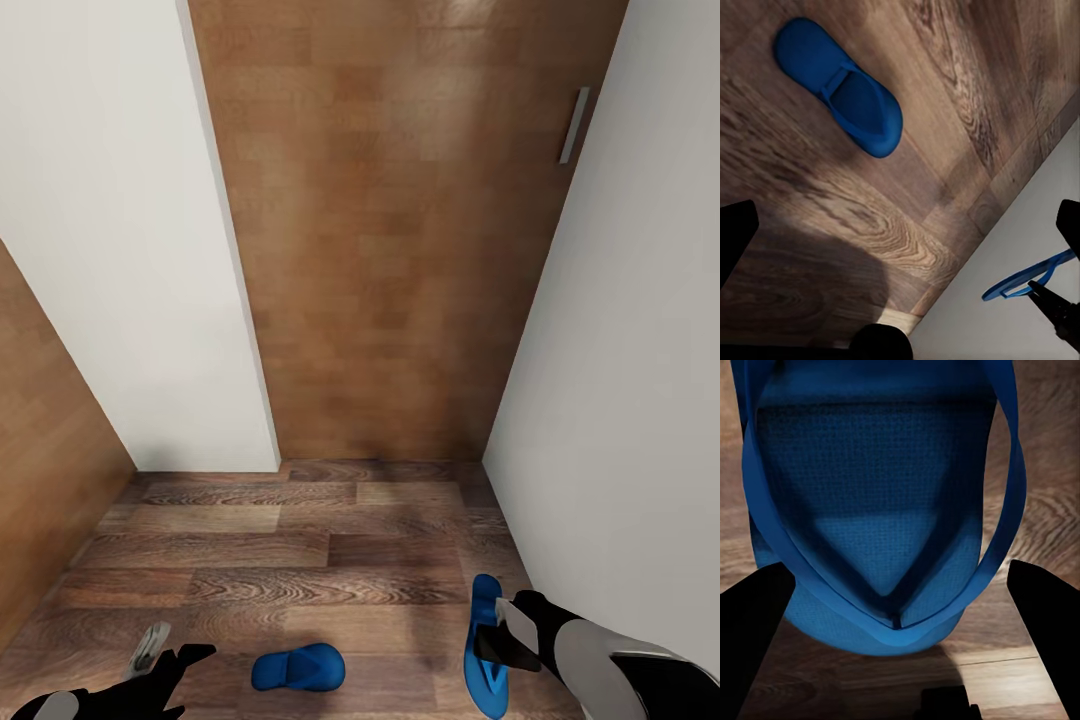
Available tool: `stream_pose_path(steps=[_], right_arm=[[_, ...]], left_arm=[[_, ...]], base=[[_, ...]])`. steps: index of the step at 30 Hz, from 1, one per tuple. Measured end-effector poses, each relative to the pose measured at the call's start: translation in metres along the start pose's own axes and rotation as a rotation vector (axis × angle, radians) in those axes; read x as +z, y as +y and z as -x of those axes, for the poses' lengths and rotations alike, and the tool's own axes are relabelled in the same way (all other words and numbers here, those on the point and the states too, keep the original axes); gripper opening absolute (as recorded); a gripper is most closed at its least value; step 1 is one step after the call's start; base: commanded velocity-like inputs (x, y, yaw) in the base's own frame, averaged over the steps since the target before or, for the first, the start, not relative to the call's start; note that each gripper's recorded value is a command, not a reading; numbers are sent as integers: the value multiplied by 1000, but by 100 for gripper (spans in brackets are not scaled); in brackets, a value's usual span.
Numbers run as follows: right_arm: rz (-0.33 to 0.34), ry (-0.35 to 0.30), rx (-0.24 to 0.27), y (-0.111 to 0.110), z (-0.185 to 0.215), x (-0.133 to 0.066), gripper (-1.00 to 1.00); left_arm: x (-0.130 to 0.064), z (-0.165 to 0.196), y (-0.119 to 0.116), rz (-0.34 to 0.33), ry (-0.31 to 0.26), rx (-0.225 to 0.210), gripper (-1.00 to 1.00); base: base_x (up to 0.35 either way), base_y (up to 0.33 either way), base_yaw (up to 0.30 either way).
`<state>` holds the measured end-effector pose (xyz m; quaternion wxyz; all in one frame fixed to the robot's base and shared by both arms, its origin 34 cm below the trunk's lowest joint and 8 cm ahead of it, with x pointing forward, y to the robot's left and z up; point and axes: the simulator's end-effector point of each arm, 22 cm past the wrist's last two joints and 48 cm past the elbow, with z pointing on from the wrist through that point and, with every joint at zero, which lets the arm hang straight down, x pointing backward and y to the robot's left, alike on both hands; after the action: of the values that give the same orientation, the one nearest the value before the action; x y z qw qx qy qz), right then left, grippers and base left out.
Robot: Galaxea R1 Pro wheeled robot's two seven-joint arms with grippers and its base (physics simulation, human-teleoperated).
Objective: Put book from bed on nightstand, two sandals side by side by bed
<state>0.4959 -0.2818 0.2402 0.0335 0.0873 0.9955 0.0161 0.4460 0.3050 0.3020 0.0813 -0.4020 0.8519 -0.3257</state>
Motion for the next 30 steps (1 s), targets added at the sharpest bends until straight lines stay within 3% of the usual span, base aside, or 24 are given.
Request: stream_pose_path(steps=[12,16,20,23,30], right_arm=[[-2,-3,1,-1,1,0,-100],[0,-4,3,0,1,0,-100],[3,-8,6,1,2,0,-100],[5,-9,8,2,3,0,-100],[7,-10,8,3,3,0,-100]], left_arm=[[0,1,-1,-5,-5,-2,100],[-1,9,-1,-5,-39,-1,100],[-8,32,0,-16,-129,-15,100],[-9,39,1,-16,-158,-23,100],[-9,41,-2,-32,-172,-37,100]], base=[[0,0,0],[0,0,0],[0,0,0],[0,0,0],[0,0,0]])
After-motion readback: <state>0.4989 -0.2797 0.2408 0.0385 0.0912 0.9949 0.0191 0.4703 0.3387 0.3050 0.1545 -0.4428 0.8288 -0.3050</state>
